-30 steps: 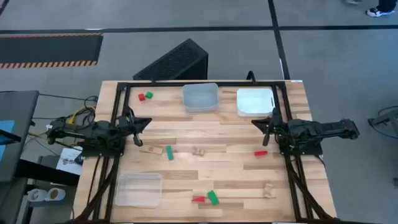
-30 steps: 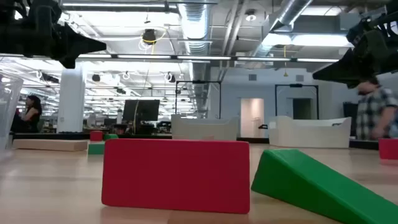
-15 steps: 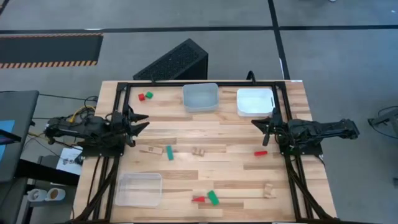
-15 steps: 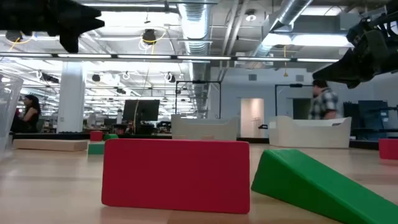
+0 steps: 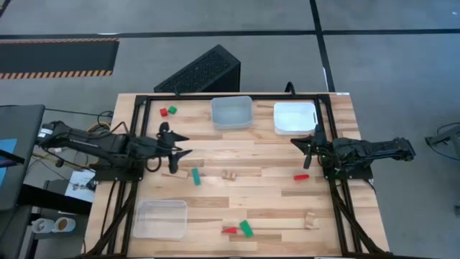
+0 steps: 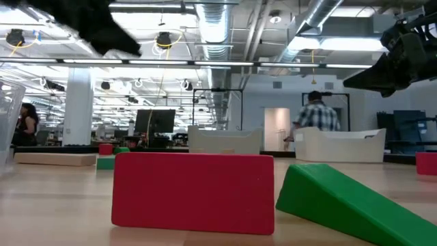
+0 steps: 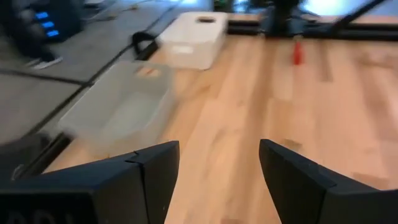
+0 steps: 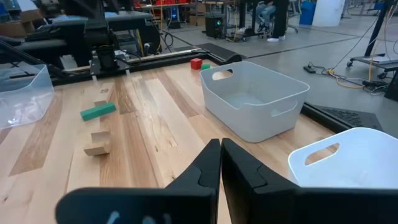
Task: Sort & place blocks by color
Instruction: Put the top right brown block into the gray bin
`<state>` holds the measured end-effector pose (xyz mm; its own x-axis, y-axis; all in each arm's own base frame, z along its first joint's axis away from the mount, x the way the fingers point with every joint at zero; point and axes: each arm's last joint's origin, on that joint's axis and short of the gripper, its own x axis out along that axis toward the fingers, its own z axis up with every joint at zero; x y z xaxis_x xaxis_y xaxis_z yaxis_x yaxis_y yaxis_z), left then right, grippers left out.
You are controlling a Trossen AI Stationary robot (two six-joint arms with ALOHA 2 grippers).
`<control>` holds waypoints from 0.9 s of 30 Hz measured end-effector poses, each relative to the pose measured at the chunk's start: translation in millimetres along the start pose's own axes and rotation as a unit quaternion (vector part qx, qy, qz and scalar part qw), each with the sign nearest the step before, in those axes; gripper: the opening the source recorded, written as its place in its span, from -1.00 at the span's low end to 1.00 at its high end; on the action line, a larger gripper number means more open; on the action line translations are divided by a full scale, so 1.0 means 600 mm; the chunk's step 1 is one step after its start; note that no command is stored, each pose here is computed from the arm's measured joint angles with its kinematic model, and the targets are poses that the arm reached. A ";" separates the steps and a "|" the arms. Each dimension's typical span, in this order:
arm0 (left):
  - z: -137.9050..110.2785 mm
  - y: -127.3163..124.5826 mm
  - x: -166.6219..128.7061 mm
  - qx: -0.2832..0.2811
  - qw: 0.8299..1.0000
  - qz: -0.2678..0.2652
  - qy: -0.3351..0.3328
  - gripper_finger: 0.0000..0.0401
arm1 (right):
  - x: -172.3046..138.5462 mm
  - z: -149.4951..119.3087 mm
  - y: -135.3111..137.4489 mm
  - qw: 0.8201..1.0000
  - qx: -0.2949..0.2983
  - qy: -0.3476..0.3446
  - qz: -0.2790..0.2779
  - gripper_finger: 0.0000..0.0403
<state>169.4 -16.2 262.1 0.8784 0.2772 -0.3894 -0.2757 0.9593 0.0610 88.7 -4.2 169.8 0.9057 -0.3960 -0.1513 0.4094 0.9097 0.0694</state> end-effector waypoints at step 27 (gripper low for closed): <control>-0.027 -0.089 0.294 0.085 0.967 -0.206 0.126 0.28 | 0.000 0.000 0.000 1.000 0.000 0.000 0.000 -0.81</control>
<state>333.0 -19.5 175.1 0.7705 -0.1326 -0.6235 0.1649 0.9863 -0.0061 88.6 -4.2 169.9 0.9058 -0.3960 -0.1509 0.4093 0.9097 0.0695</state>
